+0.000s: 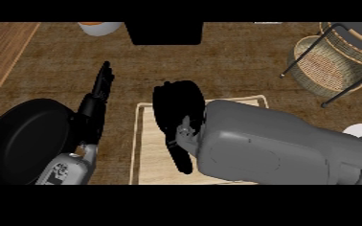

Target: Pick the squash from the tray and place it in the tiered basket

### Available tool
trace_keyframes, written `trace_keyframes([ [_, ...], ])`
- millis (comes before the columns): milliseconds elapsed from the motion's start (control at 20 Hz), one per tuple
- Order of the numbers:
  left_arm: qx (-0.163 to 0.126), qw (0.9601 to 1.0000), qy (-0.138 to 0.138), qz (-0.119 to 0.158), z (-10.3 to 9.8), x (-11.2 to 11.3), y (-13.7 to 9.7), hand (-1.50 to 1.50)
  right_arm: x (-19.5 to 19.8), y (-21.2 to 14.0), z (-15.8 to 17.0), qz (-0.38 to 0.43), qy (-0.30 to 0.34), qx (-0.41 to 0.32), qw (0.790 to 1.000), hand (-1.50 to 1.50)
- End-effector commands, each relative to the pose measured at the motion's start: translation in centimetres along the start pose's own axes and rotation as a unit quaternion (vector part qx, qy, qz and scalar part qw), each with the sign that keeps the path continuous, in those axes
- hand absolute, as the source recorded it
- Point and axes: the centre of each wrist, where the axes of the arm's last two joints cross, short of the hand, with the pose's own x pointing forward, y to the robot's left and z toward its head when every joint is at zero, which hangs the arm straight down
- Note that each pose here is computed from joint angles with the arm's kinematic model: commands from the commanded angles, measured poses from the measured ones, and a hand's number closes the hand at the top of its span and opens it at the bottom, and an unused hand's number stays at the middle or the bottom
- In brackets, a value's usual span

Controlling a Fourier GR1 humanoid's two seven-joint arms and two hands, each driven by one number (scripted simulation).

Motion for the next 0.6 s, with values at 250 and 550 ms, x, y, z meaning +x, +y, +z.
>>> trace_keyframes([
  [250,-0.007,1.0000,-0.003,0.003,-0.2,0.3,-0.5,0.00,2.4,1.1,0.9,0.094,0.086,0.016,0.992,-1.50],
  [550,-0.005,1.0000,-0.001,0.000,0.6,-0.2,-0.2,0.00,0.6,1.5,-1.0,0.107,0.111,-0.002,0.988,-1.50],
])
